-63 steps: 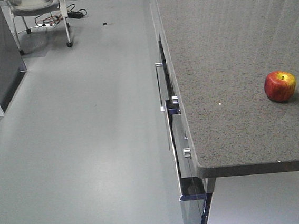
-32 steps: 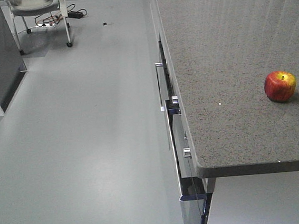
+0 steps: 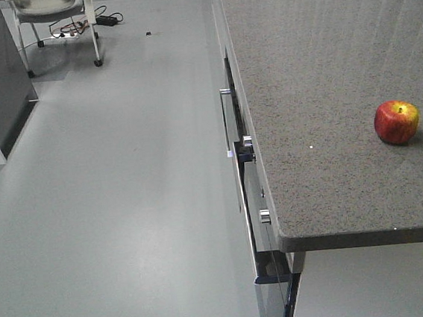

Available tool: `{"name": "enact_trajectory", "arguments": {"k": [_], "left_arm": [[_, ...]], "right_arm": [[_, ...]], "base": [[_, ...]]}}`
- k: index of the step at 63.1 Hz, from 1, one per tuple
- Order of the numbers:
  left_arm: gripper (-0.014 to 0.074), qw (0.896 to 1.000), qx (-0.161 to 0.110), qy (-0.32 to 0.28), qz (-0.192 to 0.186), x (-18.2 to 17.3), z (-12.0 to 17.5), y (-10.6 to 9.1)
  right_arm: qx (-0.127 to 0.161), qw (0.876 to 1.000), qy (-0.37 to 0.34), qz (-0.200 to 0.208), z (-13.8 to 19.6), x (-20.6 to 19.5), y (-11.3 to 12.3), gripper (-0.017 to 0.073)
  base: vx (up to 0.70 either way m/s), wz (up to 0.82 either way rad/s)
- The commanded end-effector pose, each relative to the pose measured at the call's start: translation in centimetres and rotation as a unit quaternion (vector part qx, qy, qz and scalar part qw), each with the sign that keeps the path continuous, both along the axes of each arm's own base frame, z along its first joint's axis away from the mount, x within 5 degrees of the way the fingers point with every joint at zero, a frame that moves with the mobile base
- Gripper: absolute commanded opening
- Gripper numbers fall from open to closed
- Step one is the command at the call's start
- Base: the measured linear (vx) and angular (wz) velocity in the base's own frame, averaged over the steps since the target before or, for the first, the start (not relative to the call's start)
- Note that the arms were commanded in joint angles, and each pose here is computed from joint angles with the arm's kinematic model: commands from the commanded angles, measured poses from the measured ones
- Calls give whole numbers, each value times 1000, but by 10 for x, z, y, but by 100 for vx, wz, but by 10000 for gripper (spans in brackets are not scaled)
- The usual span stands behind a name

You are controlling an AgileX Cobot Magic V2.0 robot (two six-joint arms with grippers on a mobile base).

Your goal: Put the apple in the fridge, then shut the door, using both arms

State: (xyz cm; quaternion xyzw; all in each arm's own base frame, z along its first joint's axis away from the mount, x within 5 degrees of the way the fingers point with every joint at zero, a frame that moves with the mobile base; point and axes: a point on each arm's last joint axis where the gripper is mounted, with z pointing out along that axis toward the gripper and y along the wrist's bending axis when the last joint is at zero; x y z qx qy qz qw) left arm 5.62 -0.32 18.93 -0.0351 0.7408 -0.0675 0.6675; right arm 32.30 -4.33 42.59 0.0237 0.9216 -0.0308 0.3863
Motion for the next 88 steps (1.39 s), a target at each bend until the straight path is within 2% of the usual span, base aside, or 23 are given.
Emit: {"name": "enact_trajectory", "arguments": {"k": [1, 16, 29, 62, 88], "left_arm": [[-6, 999, -11, -33, -1, 0, 0, 0], [-6, 999, -11, -33, -1, 0, 0, 0], [-6, 999, -11, -33, -1, 0, 0, 0], [-6, 999, -11, -33, -1, 0, 0, 0], [-6, 999, -11, -33, -1, 0, 0, 0]], "right_arm": [[16, 999, -31, 18, 6, 15, -7, 641], [14, 999, 21, 33, -47, 61, -16, 634], [8, 999, 26, 25, -76, 86, -23, 628], [-6, 999, 49, 20, -123, 114, -31, 611], [2, 996, 87, 19, -167, 132, -34, 589]], "base": [[0, 0], [0, 0], [0, 0], [0, 0], [0, 0]]}}
